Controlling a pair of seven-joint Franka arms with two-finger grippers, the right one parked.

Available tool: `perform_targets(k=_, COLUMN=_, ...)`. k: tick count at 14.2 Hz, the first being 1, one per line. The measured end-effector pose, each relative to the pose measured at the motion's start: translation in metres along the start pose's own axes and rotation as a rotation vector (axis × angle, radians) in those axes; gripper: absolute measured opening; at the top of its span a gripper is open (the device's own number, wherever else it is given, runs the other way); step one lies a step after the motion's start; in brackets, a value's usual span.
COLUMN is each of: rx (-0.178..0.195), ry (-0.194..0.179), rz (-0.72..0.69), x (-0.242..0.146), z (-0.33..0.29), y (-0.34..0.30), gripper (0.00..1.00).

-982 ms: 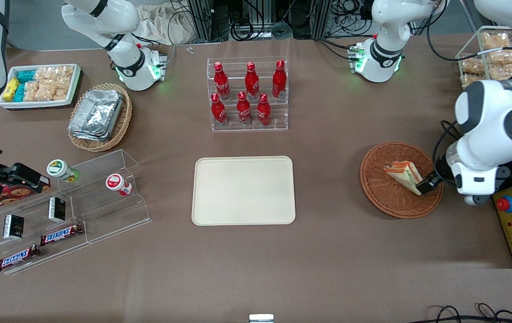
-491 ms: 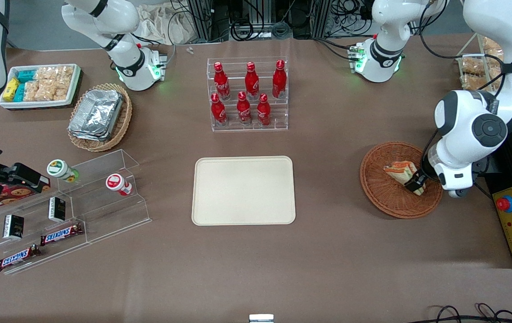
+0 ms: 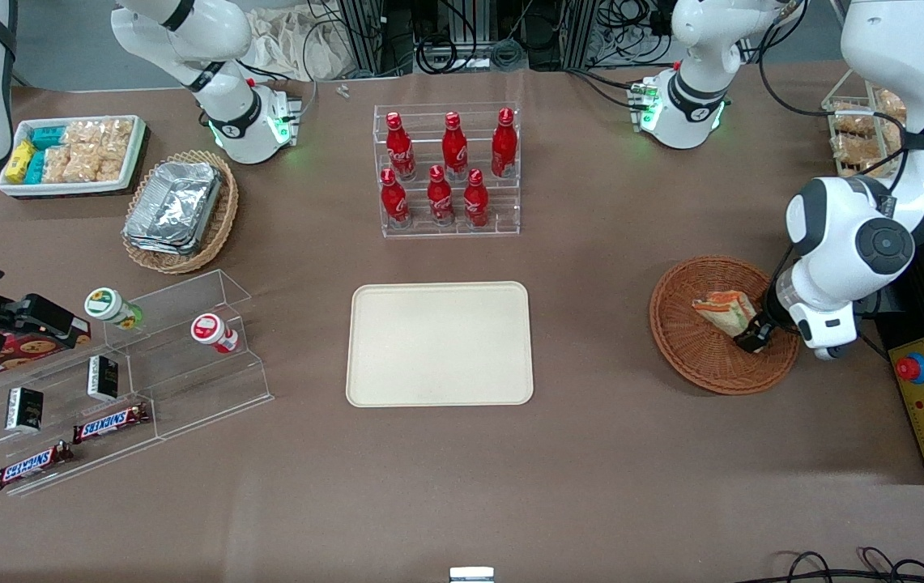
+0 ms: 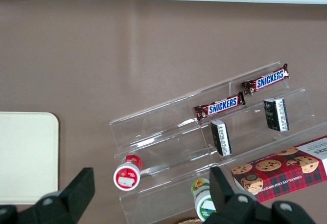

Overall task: Place sandwich from basket to tray
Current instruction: 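Lower the open left gripper over the wrapped sandwich, then close the left gripper on the sandwich and lift it from the basket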

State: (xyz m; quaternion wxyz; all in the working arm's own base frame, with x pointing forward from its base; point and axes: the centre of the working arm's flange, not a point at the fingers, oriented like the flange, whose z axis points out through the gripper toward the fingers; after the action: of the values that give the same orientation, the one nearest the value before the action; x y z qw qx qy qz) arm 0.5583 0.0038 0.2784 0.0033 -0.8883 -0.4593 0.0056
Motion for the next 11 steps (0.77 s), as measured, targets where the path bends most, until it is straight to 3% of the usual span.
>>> perform_targets(k=11, rx=0.016, ry=-0.024, rz=-0.025, x=-0.007, z=0.021, y=-0.004, gripper=1.0)
